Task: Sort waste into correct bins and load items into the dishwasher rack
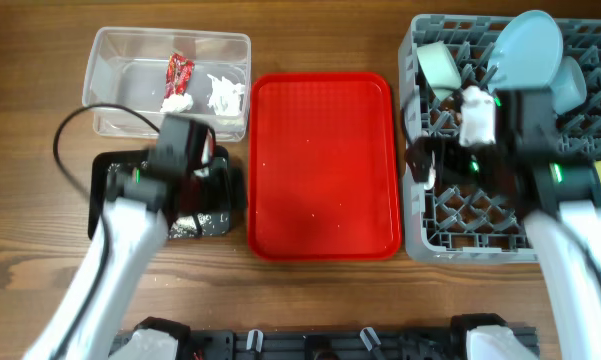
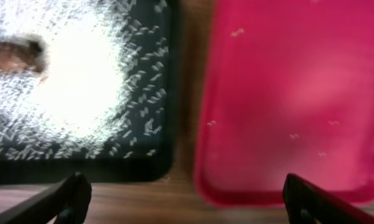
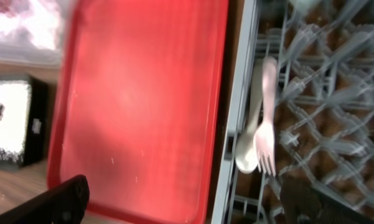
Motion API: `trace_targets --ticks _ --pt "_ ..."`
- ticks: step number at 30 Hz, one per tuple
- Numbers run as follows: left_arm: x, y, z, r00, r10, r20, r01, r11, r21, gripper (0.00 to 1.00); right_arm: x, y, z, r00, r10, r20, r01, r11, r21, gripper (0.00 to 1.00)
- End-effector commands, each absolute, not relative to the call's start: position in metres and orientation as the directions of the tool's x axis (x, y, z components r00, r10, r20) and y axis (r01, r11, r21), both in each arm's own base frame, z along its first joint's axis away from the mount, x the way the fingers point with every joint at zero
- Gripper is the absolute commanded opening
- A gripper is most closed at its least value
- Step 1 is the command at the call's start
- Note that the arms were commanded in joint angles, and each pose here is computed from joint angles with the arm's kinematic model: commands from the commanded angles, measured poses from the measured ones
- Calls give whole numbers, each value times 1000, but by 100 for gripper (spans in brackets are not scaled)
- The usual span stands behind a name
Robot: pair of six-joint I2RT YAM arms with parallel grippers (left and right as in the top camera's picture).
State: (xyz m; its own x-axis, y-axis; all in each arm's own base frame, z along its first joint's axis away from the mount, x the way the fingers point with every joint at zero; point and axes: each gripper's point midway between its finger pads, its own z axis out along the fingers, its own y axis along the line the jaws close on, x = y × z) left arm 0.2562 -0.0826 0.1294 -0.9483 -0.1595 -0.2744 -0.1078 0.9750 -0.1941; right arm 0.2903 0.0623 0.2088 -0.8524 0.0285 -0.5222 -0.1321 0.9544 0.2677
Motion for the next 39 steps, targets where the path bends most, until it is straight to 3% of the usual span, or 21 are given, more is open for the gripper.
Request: trace_targets --ticks 1,5,11,27,30,34,39 --pt "238 -88 150 -866 -168 -470 -59 969 -238 100 268 52 225 -754 49 -655 -133 965 225 100" --pt "224 -84 174 -776 -215 -592 -38 954 -297 100 245 43 237 -677 73 -732 -106 975 196 100" --pt "217 -81 198 -714 -241 -657 -6 941 -338 100 236 42 245 -650 75 -756 -113 974 194 100" --pt "217 -81 198 -714 -241 -657 -6 941 -338 100 248 43 224 -719 71 -691 -95 975 199 100" --pt "217 -81 198 -714 -241 -657 -6 941 -338 100 246 35 225 -707 28 -706 -97 986 136 100" --pt "217 -81 198 -714 -241 -657 -6 941 -338 100 246 34 247 -620 -33 -784 -150 986 77 100" --pt "217 -81 198 -714 -241 -657 -6 941 -338 100 238 40 273 -405 -194 -893 -258 962 -92 100"
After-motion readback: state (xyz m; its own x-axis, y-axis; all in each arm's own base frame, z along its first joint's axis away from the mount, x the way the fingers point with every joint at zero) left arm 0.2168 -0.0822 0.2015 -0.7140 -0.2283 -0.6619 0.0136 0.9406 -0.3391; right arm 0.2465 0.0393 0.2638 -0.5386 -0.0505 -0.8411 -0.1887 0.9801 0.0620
